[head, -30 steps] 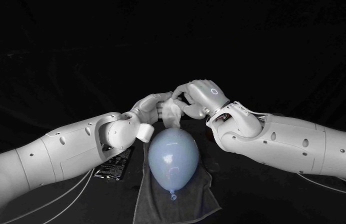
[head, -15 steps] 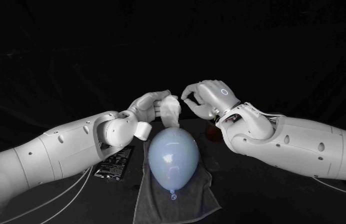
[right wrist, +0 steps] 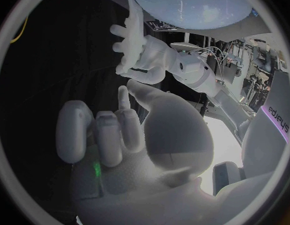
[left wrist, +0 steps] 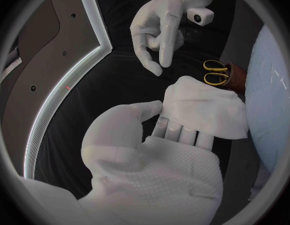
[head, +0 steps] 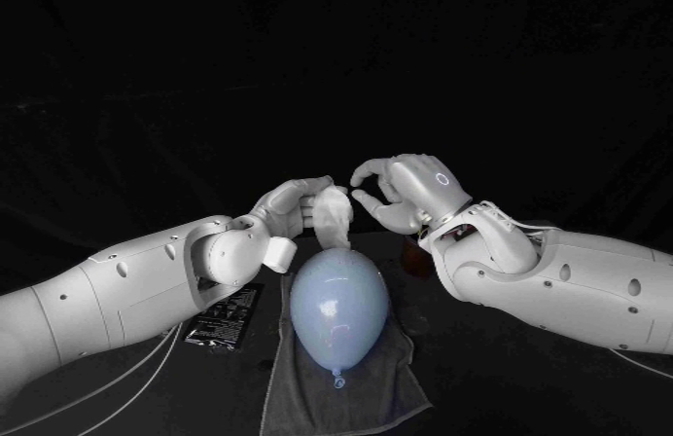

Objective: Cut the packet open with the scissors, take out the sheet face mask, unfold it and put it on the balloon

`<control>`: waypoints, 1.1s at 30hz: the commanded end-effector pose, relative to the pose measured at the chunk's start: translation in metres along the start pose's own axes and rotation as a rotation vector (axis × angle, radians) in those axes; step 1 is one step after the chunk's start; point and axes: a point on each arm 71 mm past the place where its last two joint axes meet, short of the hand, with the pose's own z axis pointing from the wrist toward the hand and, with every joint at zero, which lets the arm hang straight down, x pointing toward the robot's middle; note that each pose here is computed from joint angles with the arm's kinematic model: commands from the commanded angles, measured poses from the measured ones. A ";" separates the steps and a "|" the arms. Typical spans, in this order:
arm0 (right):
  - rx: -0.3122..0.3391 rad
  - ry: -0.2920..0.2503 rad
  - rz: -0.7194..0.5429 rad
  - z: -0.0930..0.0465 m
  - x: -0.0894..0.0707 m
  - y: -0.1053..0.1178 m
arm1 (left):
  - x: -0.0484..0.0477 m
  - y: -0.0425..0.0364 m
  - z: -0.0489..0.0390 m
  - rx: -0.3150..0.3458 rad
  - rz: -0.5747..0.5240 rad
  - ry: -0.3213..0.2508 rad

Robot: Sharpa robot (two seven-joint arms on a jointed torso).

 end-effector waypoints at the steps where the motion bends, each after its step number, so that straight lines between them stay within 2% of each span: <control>1: -0.071 0.009 0.030 0.003 0.003 0.011 | 0.0031 0.0003 0.0013 -0.012 -0.004 0.011; 7: -0.072 0.105 0.000 0.010 0.016 0.014 | 0.0052 0.0014 0.0021 -0.022 -0.006 0.017; 10: -0.063 0.124 -0.012 0.013 0.020 0.013 | 0.0062 0.0018 0.0023 -0.026 -0.007 0.022; 16: -0.055 0.129 -0.024 0.017 0.024 0.013 | 0.0081 0.0023 0.0024 -0.031 -0.009 0.034; 20: -0.048 0.115 -0.028 0.020 0.025 0.014 | 0.0091 0.0025 0.0025 -0.032 -0.010 0.041; 25: -0.025 0.060 -0.034 0.023 0.023 0.012 | 0.0106 0.0027 0.0027 -0.032 -0.012 0.049; 29: -0.016 -0.012 -0.026 0.025 0.019 0.011 | 0.0116 0.0027 0.0025 -0.031 -0.013 0.054; 33: -0.005 -0.042 -0.021 0.025 0.018 0.011 | 0.0118 0.0027 0.0024 -0.031 -0.012 0.052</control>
